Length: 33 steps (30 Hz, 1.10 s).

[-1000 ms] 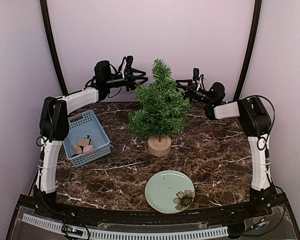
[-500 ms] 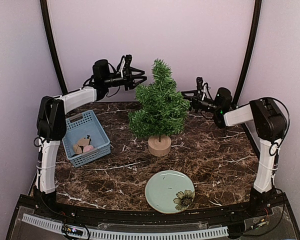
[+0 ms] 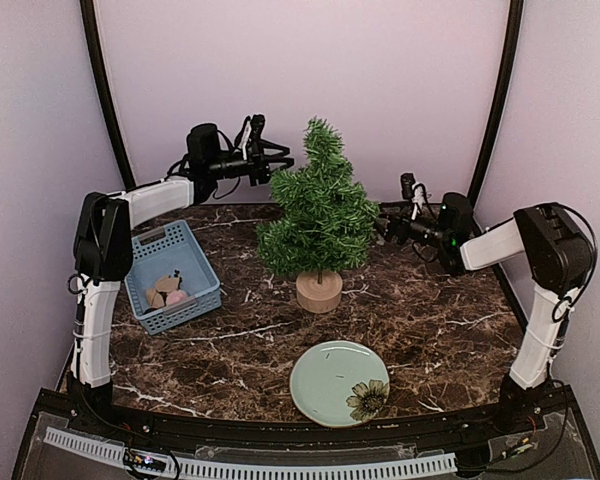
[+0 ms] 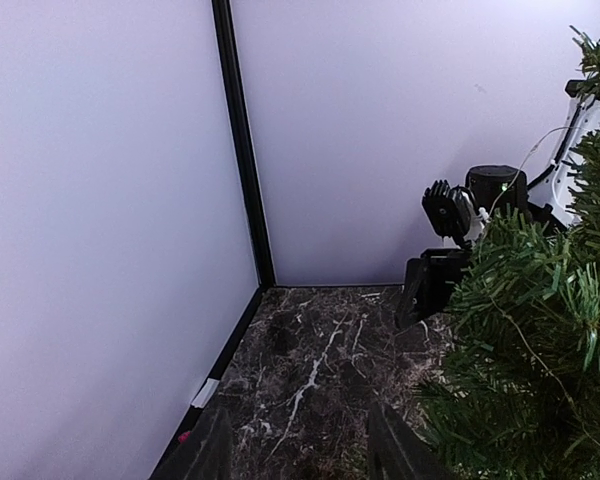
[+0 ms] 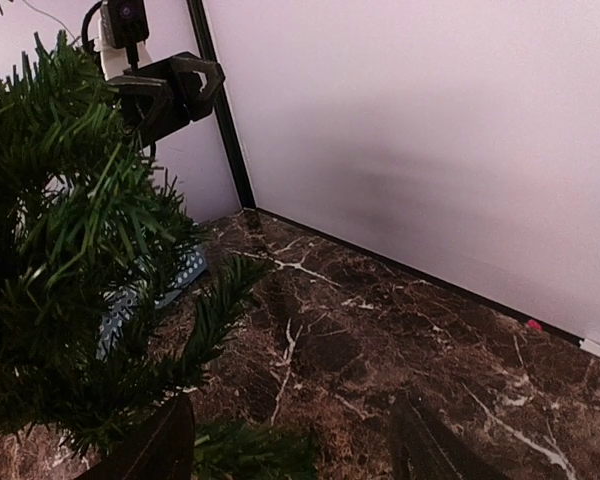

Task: Decorate the small christmas tree

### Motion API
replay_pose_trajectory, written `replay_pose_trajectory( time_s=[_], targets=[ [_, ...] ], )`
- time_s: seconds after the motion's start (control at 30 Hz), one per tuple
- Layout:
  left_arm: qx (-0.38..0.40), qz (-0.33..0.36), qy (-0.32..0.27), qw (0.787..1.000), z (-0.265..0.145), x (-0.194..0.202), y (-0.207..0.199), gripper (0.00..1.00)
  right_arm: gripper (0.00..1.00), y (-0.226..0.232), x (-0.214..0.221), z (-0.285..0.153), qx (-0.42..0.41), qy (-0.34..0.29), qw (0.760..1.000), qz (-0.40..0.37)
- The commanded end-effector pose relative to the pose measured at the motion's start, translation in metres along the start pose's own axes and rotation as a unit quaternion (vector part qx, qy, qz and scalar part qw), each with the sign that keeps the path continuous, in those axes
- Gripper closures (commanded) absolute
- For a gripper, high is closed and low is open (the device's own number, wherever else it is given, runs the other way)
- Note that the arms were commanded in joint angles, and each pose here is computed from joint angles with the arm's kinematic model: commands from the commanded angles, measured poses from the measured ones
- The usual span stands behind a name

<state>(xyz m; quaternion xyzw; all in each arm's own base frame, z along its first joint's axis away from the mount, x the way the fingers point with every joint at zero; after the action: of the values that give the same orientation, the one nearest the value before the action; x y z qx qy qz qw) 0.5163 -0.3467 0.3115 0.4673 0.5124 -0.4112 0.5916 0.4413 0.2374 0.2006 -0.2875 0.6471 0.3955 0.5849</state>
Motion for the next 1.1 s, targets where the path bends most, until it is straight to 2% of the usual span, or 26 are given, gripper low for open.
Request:
replay_pose_trajectory(
  time_s=[0.0,0.33,0.57,0.77,0.97,1.07],
  targets=[
    [0.002,0.038,-0.026,0.999,-0.009,-0.046,-0.010,0.53,0.30,0.001,0.002,-0.013,0.023,-0.004,1.000,0.006],
    [0.005,0.034,-0.027,0.999,-0.010,-0.043,-0.012,0.52,0.26,0.021,0.042,-0.026,0.014,0.034,0.998,0.058],
    [0.008,0.032,-0.027,0.999,-0.011,-0.043,-0.014,0.52,0.25,0.042,0.072,-0.023,0.006,0.087,0.994,0.066],
    [0.009,0.031,-0.030,0.999,-0.012,-0.044,-0.016,0.52,0.24,0.051,0.089,-0.026,0.019,0.104,0.991,0.078],
    [0.009,0.031,-0.029,0.999,-0.013,-0.044,-0.018,0.52,0.15,0.055,0.101,-0.038,0.033,0.119,0.989,0.082],
    [0.008,0.031,-0.030,0.999,-0.014,-0.045,-0.018,0.52,0.15,0.051,0.108,-0.045,0.063,0.127,0.986,0.086]
  ],
)
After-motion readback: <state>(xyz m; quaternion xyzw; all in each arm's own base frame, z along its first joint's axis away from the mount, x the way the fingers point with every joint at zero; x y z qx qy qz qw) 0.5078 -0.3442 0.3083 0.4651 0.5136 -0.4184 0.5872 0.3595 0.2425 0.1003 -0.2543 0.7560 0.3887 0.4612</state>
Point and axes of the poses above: each gripper's point midway between its finger pads, its own z axis out along the fingers, its own y axis along the line the jaws close on, x = y × z, the point moved 1 cm from there along -z, back along the fingers, and after that the axes turned 1 degree about -z, right-handed, at the moved point
